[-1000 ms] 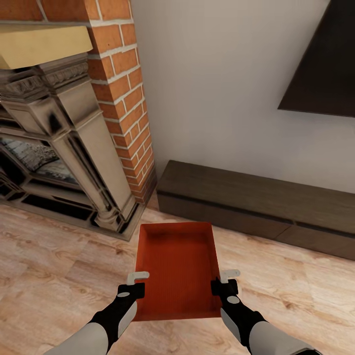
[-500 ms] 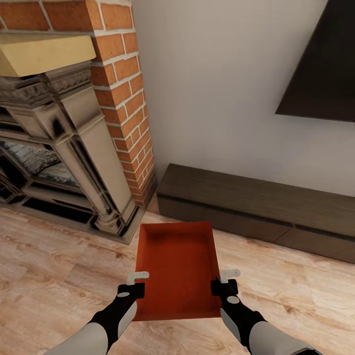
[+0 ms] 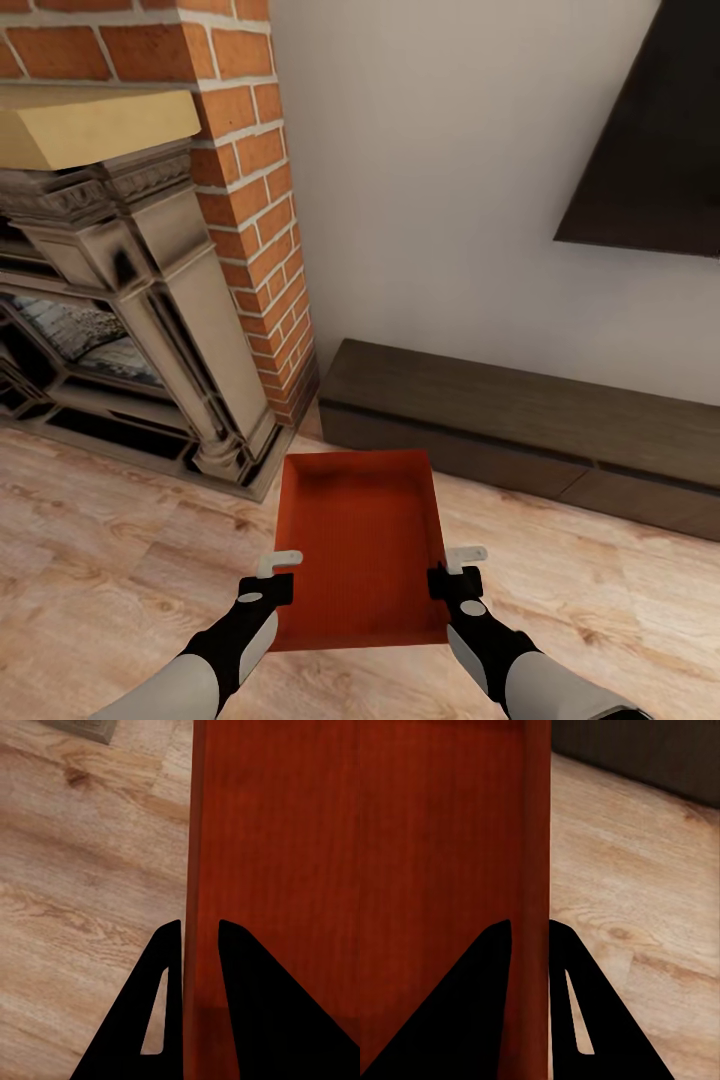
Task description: Move the two storage containers from the living room to the garage. In the garage, place one container on the floor and stack the other container on top of it (either order is fine).
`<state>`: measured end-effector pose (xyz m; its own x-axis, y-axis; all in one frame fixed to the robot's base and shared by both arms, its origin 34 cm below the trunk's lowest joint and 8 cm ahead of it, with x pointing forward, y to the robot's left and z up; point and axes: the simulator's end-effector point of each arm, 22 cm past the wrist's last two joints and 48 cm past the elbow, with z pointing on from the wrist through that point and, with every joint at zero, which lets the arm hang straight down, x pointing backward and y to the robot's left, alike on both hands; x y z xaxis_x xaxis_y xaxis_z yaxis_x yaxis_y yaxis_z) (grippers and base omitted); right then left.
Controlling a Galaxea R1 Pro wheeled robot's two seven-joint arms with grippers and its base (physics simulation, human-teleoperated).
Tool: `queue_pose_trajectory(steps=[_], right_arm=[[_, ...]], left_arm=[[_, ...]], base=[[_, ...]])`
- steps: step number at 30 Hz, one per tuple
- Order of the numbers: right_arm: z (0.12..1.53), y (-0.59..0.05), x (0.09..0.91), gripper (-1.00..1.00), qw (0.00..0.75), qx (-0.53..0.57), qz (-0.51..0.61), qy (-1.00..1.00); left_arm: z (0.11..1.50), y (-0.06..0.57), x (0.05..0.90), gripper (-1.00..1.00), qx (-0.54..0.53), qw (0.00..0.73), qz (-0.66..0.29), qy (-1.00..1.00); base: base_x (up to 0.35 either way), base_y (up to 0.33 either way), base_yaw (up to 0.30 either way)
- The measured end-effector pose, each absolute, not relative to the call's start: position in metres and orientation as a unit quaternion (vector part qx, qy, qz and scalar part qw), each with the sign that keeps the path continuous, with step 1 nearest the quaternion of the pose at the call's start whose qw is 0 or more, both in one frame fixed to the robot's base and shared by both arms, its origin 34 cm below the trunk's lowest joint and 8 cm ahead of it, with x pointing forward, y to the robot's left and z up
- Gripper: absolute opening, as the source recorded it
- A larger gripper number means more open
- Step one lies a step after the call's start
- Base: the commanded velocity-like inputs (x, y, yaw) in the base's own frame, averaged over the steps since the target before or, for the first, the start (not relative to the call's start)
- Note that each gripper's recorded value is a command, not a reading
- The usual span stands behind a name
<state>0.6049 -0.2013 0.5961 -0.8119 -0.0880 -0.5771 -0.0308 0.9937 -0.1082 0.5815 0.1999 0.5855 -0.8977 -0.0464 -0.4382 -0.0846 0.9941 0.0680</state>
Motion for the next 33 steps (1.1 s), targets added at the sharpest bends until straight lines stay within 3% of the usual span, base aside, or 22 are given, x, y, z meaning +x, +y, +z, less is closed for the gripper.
queue_pose_trajectory(steps=[33], right_arm=[[0.622,-0.2,0.622,-1.0,0.33,-0.028,-0.047,0.942]], left_arm=[[0.609,0.201,0.6,-1.0,-0.034,0.249,0.041,0.967]], base=[[0.0,0.0,0.0]])
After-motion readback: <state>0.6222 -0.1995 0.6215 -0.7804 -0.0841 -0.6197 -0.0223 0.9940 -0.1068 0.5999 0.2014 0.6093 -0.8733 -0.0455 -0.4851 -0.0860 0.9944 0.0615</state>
